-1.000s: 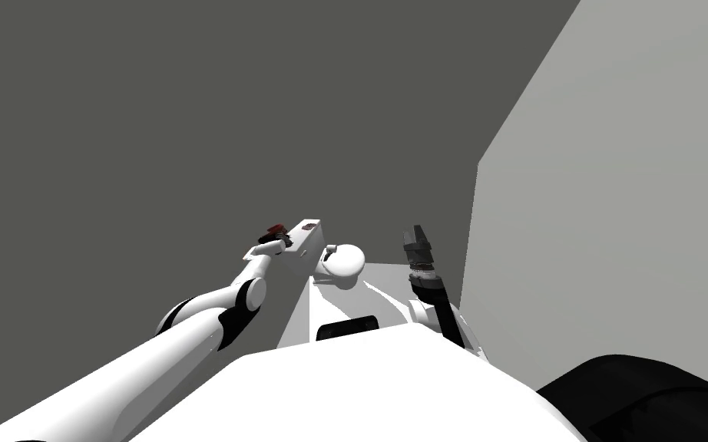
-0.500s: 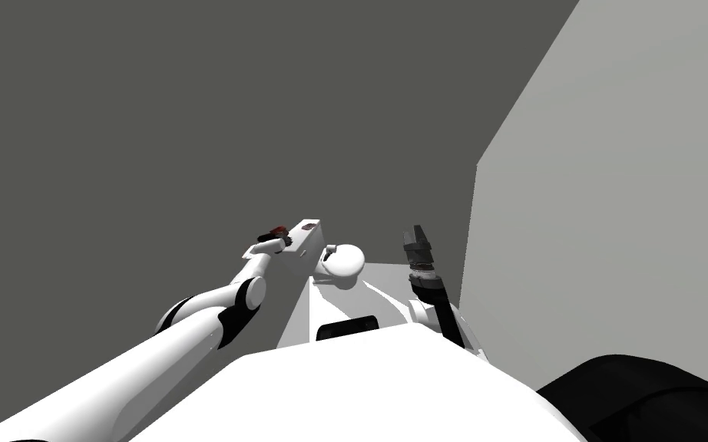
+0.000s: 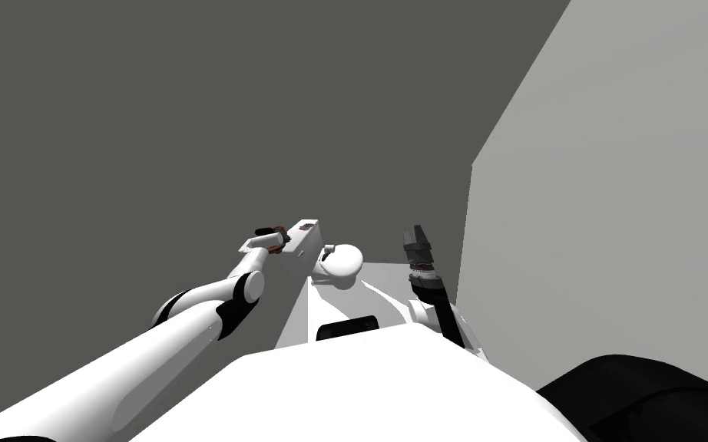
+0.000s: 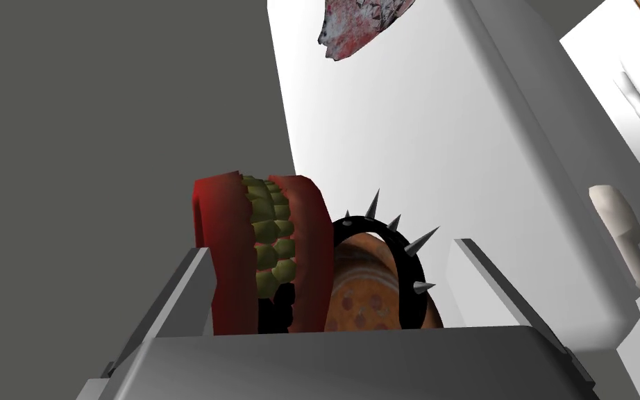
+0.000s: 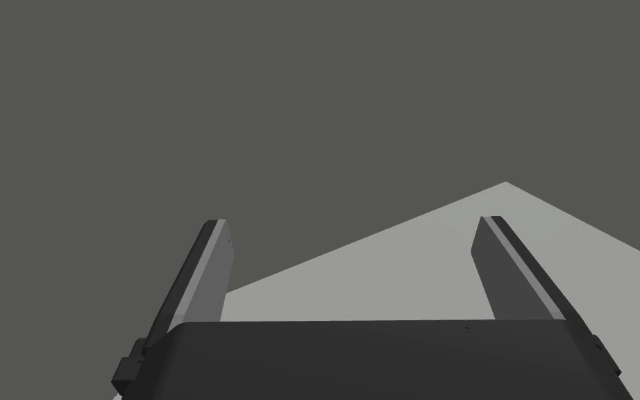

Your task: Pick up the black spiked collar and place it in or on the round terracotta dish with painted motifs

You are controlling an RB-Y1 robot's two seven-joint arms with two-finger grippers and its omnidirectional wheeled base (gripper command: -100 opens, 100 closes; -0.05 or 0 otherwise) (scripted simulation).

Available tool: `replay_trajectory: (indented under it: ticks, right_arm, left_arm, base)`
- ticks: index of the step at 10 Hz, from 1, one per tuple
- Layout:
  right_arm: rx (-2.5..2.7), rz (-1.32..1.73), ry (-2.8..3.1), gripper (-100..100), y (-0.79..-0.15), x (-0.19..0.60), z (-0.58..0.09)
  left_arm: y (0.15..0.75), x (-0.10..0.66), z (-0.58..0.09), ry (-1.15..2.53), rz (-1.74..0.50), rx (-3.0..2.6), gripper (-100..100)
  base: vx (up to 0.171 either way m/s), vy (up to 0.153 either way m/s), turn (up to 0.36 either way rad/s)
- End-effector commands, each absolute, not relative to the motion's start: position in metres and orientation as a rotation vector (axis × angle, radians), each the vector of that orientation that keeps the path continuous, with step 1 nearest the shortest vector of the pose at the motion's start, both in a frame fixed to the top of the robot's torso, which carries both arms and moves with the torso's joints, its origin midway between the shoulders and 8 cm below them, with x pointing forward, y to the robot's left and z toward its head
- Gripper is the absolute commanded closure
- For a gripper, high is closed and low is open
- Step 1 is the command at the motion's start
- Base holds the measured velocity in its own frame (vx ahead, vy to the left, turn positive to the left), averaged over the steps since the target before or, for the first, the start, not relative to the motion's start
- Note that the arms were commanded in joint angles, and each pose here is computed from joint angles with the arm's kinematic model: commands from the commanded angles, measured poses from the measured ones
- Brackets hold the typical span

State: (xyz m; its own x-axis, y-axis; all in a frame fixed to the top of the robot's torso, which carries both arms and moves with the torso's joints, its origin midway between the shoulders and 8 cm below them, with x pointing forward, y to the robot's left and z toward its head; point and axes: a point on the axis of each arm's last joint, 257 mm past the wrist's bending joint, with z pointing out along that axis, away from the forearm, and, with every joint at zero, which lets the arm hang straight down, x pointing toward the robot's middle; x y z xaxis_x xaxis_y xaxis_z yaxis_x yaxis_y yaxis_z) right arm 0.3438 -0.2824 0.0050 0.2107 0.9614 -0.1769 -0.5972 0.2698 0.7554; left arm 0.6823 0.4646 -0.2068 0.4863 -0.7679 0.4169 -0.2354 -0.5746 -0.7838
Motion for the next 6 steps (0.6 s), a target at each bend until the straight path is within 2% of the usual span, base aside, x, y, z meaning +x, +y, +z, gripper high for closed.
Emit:
replay_trajectory:
  ticks: [1, 6]
  right_arm:
    - [0.614, 1.182, 0.721, 0, -0.2824, 0.3438, 0.005]
    - [0.614, 1.182, 0.721, 0, -0.2824, 0.3438, 0.005]
  left_arm:
    - [0.4646, 0.6823, -0.2068, 0.824, -1.033, -2.07, 0]
    - [0.4646, 0.6823, -0.2068, 0.824, -1.034, -2.07, 0]
  base:
    - [0.0, 0.0, 0.0]
    - [0.0, 0.0, 0.0]
